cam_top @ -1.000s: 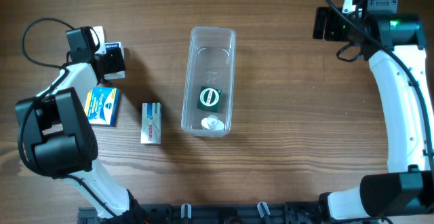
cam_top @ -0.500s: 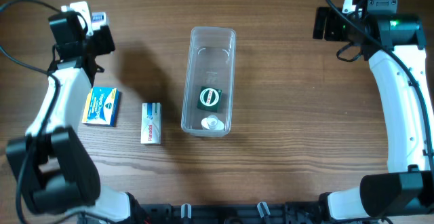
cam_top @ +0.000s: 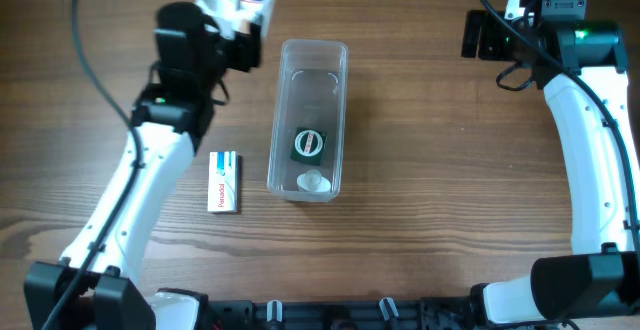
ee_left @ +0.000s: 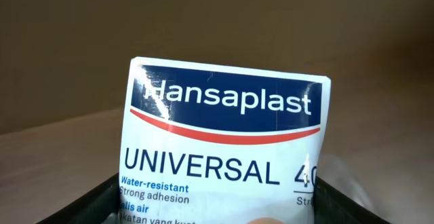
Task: Pack container
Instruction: 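Lift the Hansaplast box with the left gripper over the container, then lower the Hansaplast box into the container and open the left gripper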
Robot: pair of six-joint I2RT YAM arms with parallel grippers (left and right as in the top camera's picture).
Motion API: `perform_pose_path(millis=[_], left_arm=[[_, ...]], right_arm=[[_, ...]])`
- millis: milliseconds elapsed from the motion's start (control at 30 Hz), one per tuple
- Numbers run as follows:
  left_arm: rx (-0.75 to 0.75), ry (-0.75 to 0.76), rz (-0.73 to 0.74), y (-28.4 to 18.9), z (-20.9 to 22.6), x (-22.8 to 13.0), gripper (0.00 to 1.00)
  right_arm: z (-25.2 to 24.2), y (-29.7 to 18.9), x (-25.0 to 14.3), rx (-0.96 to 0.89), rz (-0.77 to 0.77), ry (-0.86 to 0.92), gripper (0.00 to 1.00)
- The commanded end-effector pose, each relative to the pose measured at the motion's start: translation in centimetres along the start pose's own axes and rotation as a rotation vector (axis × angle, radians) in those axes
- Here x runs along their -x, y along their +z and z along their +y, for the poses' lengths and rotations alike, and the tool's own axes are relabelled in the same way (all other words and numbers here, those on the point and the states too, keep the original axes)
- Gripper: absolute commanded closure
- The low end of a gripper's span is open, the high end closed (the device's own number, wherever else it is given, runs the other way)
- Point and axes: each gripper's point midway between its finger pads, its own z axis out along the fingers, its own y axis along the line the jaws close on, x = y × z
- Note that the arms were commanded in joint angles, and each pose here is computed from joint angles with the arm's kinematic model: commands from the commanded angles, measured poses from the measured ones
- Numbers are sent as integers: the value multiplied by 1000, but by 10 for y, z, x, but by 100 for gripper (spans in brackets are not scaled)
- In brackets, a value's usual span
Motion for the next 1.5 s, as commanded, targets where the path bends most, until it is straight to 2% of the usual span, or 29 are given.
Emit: perform_pose_path(millis=[0,133,300,400,800,1467], left_arm=[[-101,41,25,-6,-47,-2,26],[-155,18,98,-8,-80,-19,27],[-145,-191,173,-9,-95,-35,31],[-80,-303,235,-6,-95,-52,31],[67,-332,350,25,-108,-108,30],[99,-316,406,73,-111,-159,31]], right_arm=[[-2,-6,6,-5,-24,22,0],[-2,-6,6,-5,-24,21,0],[-2,-6,6,-5,-23,21,0],[-2,-6,6,-5,-24,22,0],[-2,-6,6,-5,-24,22,0],[-2,-6,6,-5,-24,22,0]])
